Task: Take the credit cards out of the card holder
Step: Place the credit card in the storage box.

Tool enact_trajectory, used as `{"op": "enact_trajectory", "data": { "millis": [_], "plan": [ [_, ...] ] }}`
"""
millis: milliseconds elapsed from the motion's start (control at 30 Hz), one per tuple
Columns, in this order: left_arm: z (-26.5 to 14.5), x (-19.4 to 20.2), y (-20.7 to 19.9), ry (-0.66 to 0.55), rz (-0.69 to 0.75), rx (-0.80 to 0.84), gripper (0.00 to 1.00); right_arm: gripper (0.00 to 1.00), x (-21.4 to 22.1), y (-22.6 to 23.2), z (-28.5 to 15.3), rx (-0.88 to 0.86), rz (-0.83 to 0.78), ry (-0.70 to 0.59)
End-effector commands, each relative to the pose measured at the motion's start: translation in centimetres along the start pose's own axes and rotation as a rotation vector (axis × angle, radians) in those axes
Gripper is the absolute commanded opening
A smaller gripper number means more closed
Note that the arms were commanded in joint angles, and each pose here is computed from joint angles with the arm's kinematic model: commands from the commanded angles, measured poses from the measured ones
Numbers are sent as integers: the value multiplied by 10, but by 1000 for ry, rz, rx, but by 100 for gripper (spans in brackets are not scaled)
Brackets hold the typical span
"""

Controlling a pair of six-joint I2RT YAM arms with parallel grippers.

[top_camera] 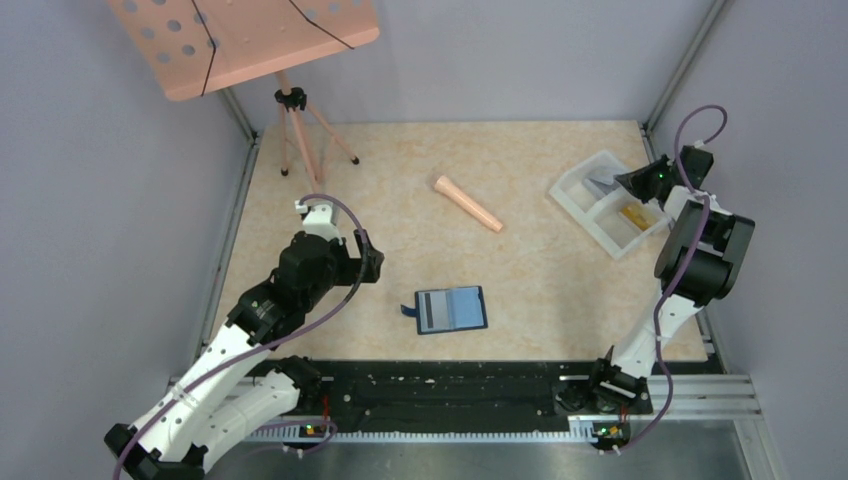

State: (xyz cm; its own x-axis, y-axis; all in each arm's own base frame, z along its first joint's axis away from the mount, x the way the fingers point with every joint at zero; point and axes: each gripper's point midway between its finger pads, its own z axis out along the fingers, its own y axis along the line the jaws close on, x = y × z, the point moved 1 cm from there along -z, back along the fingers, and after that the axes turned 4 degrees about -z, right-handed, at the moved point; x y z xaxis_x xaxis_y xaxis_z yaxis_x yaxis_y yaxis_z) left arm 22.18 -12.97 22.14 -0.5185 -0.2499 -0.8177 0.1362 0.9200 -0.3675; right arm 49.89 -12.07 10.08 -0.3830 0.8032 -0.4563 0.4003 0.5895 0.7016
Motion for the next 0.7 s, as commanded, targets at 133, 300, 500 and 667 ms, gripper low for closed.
{"op": "enact_trajectory", "data": {
  "millis": [133,300,500,667],
  "plan": [
    [0,-13,-3,-47,-13,4,99,4,-22,9,-3,-34,-12,-51],
    [1,-11,-3,-40,-11,3,99,10,-25,11,-5,-29,-6,-60],
    [9,2,-12,20,-3,55,99,21,-37,23,-21,-10,-32,-85],
    [25,29,-15,159,-38,35,98,24,-47,41,-44,-21,-71,-119]
  ]
}}
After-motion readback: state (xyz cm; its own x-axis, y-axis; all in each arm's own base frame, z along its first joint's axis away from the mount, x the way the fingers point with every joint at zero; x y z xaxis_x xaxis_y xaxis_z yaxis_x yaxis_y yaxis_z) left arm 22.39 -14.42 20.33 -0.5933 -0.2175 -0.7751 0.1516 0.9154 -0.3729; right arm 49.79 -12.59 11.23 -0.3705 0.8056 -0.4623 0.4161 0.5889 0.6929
